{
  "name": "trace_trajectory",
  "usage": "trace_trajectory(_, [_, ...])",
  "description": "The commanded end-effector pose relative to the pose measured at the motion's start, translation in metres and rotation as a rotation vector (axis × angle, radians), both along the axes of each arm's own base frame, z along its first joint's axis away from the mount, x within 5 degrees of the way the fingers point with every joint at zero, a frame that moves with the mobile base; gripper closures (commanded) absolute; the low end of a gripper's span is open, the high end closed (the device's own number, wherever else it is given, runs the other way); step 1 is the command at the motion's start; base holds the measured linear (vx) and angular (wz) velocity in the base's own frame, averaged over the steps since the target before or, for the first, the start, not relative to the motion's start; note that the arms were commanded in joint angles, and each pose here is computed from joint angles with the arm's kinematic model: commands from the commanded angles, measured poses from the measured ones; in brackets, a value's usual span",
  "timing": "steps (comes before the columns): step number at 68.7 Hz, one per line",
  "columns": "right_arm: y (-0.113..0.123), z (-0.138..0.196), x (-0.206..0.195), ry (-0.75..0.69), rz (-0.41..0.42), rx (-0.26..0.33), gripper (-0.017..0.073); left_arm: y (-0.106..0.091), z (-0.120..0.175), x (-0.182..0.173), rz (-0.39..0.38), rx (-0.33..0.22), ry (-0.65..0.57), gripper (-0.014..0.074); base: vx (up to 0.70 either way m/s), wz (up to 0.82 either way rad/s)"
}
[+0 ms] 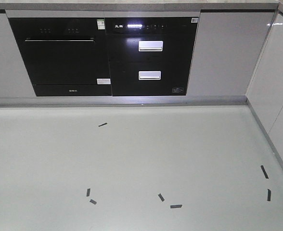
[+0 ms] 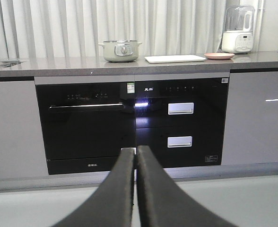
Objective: Transfer vegetables to tray and serve
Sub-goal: 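Drive the base forward to the counter with both arms stowed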
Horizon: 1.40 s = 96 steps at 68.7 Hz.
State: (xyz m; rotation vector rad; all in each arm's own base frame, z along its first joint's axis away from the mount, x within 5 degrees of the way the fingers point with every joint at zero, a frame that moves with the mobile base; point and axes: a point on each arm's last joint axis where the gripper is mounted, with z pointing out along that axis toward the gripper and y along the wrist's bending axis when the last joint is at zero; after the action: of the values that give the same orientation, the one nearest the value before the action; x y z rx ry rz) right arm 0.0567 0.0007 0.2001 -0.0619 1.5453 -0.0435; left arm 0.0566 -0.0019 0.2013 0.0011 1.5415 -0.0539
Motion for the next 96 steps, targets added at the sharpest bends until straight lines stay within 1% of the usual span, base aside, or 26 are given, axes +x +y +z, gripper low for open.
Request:
trace_trajectory(1, [-0.0001,0.0021,-0.0001,-0.067,-0.004,-0.017,0.0565,-0.0003,-0.0019,-0.0003,-0.004,-0.014,-0.06,0.0599,0.0,0.0])
trace_trajectory(64, [-0.0001,0.0021,-0.0001,-0.067,-0.004,-0.017,0.0565,-0.0003,-0.0019,-0.0003,-0.004,-0.014,-0.06,0.0599,0.0,0.01])
trace_trajectory(96, [-0.0001,0.0021,-0.0001,-0.067,-0.004,-0.017,0.0565,-0.0003,-0.0019,-0.0003,-0.004,-0.014,-0.06,0.0599,0.1,0.04])
